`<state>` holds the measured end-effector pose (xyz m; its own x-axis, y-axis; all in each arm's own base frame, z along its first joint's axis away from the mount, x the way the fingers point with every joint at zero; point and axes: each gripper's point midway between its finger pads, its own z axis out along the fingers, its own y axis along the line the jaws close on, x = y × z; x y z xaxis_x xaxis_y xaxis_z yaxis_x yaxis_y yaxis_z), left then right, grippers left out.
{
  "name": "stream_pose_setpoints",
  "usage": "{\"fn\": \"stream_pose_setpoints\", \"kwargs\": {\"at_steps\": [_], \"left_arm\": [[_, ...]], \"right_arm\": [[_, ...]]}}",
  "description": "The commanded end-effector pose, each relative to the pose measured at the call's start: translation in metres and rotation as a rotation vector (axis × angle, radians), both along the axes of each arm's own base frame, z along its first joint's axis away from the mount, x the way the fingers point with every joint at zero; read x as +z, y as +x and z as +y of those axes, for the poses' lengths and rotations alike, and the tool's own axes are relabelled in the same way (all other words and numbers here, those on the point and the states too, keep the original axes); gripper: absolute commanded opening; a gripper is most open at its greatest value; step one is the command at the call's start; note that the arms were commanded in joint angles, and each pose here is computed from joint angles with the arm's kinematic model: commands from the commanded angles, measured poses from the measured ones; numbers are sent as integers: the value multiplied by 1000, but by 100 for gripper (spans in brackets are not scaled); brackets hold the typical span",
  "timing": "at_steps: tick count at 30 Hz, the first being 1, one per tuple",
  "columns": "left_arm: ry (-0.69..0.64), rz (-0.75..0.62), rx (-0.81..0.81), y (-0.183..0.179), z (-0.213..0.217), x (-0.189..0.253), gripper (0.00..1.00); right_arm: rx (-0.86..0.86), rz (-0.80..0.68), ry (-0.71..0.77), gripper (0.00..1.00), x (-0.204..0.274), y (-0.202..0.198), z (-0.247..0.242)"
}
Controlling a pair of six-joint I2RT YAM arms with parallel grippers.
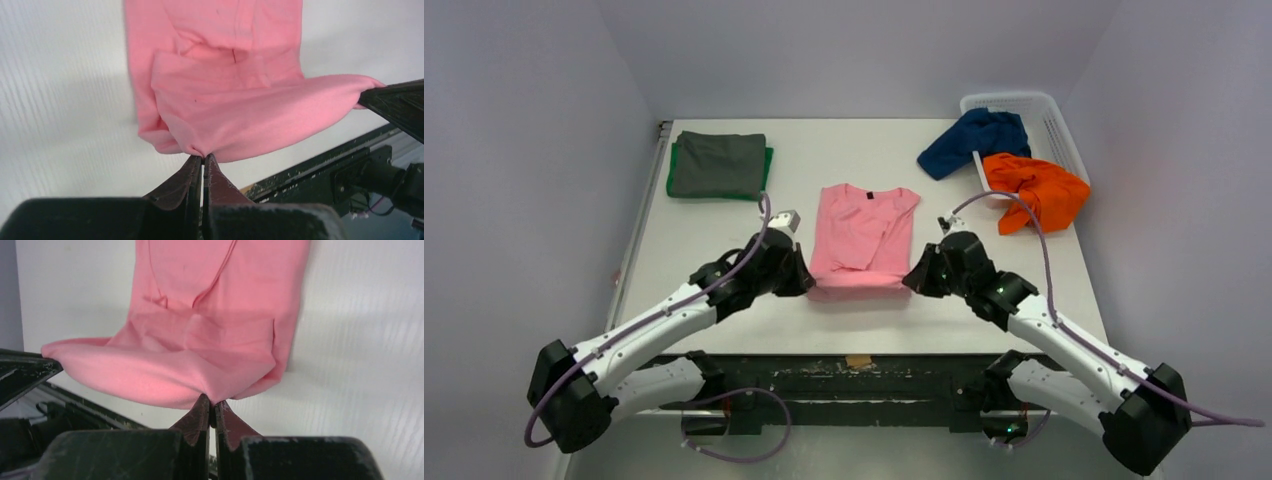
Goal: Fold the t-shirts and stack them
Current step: Fold the long partially folded tshirt into a neat square
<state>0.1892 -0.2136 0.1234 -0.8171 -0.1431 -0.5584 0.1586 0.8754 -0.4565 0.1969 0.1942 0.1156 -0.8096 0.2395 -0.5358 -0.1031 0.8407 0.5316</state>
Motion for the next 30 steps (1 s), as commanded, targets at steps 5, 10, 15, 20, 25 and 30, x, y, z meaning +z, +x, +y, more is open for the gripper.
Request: {"fn": "stream_pose_setpoints", "kwargs": {"at_steps": [5, 10, 15, 20, 25, 30], "left_arm": [[38, -137, 81, 100, 0, 49, 0], [70, -159, 87, 146, -7, 63, 0], [92, -115, 107, 187, -9, 48, 0], [114, -84, 108, 219, -11, 35, 0], [108, -52, 95, 248, -17, 19, 0], [135, -34, 107, 274, -18, 0, 0]], "right_arm": [[-197, -163, 5, 0, 47, 100, -25], [-229, -206, -19, 0, 64, 144, -31], [-253, -202, -20, 0, 60, 178, -38], [-222, -182, 13, 0, 46, 208, -34], [-248, -160, 9, 0, 21, 235, -42], [-231, -152, 31, 0, 3, 266, -41]]}}
